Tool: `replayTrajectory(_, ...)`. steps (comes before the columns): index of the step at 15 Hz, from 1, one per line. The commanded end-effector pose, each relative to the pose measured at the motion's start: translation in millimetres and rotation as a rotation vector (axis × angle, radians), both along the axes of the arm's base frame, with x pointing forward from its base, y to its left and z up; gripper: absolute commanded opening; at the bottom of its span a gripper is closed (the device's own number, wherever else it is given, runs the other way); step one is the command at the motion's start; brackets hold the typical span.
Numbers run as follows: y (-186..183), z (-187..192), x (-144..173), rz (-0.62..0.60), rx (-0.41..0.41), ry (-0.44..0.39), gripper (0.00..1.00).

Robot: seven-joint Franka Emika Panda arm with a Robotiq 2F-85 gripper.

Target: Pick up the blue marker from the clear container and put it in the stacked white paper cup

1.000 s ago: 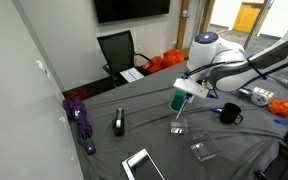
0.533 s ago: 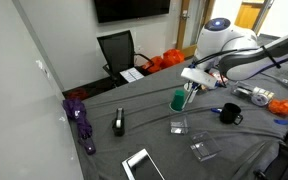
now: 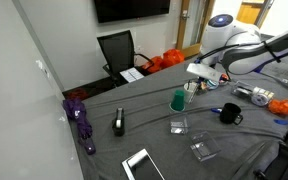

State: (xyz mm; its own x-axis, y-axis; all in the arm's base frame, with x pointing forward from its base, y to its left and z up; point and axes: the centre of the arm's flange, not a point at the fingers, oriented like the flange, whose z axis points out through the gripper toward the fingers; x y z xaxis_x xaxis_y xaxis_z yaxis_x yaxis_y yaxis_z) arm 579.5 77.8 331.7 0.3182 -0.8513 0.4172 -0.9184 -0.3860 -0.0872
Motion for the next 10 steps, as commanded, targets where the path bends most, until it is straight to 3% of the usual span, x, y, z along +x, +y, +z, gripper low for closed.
replayTrajectory(1,1.8,-0.3,-0.2,0.002,0.001,0.0,0.17)
replayTrajectory(5,6.4,-0.9,-0.9,0.008,0.003,0.001,0.17)
replayTrajectory(6,6.4,-1.0,-0.9,0.008,0.003,0.001,0.04)
replayTrajectory(10,3.5,22.2,-4.8,-0.017,0.002,-0.072,0.04)
